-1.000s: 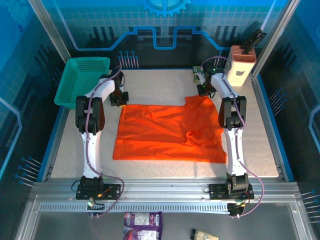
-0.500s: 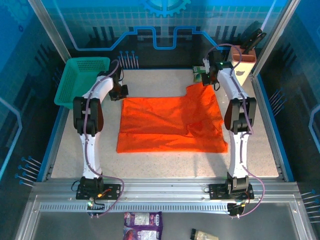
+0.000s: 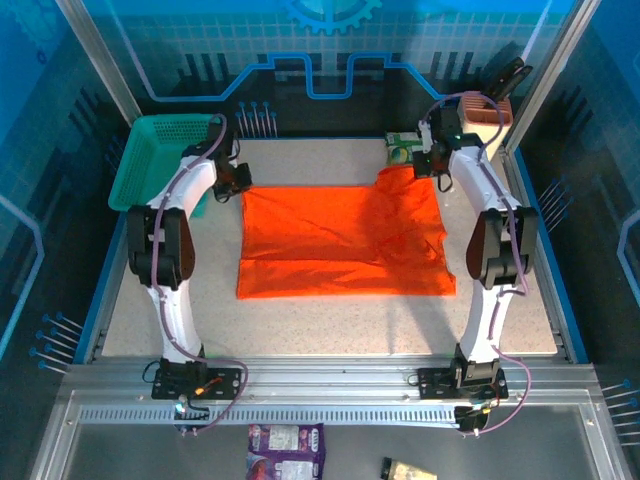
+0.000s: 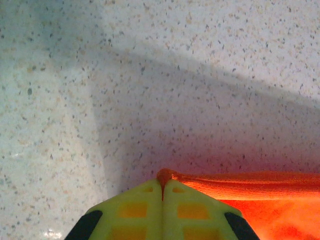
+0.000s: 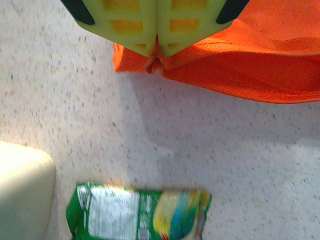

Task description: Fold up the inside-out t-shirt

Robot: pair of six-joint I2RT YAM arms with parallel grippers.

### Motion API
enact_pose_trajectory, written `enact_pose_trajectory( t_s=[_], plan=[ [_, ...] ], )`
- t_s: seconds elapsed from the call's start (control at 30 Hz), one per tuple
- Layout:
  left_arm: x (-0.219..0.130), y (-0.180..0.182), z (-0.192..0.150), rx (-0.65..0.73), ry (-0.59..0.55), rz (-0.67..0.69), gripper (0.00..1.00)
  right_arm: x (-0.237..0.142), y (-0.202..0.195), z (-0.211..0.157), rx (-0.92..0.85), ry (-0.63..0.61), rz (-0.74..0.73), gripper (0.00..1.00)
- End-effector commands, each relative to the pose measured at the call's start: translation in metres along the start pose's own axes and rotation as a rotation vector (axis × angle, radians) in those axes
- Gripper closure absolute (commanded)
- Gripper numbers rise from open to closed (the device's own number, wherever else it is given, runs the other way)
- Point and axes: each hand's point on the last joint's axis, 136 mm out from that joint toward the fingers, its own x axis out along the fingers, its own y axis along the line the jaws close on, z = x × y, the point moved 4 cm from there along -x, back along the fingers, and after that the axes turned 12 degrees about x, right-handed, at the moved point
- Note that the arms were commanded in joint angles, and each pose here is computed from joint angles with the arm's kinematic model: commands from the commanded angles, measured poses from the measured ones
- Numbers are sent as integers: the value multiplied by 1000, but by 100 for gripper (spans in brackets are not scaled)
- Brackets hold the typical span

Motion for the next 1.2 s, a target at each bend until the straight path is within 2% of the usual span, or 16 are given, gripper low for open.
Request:
enact_pose_trajectory(
  t_s=[0.0, 0.4, 0.53, 0.77, 0.93, 0.97, 1.03, 1.17],
  plan=[
    [-14, 1, -7, -41, -32, -36, 100, -33, -12, -3, 88, -56, 26, 100],
    [-22, 7, -78, -114, -8, -76, 100, -62, -45, -95, 319, 38, 107, 100],
    [-19, 11, -100, -133, 15, -73, 100, -58, -43, -129, 402, 96, 181, 100],
    [-19, 17, -132, -165, 32, -68, 100, -44, -42, -179, 491, 178, 191, 100],
    [-12, 20, -151, -194, 54, -75, 94, -34, -44, -200, 535, 191, 185, 100],
    [-10, 20, -153, -199, 60, -78, 91, -32, -44, -202, 541, 204, 182, 99],
    [-11, 21, -158, -210, 68, -74, 81, -31, -44, -206, 554, 222, 177, 88],
    [-27, 24, -162, -218, 28, -58, 73, -43, -47, -210, 568, 191, 159, 68]
  ],
)
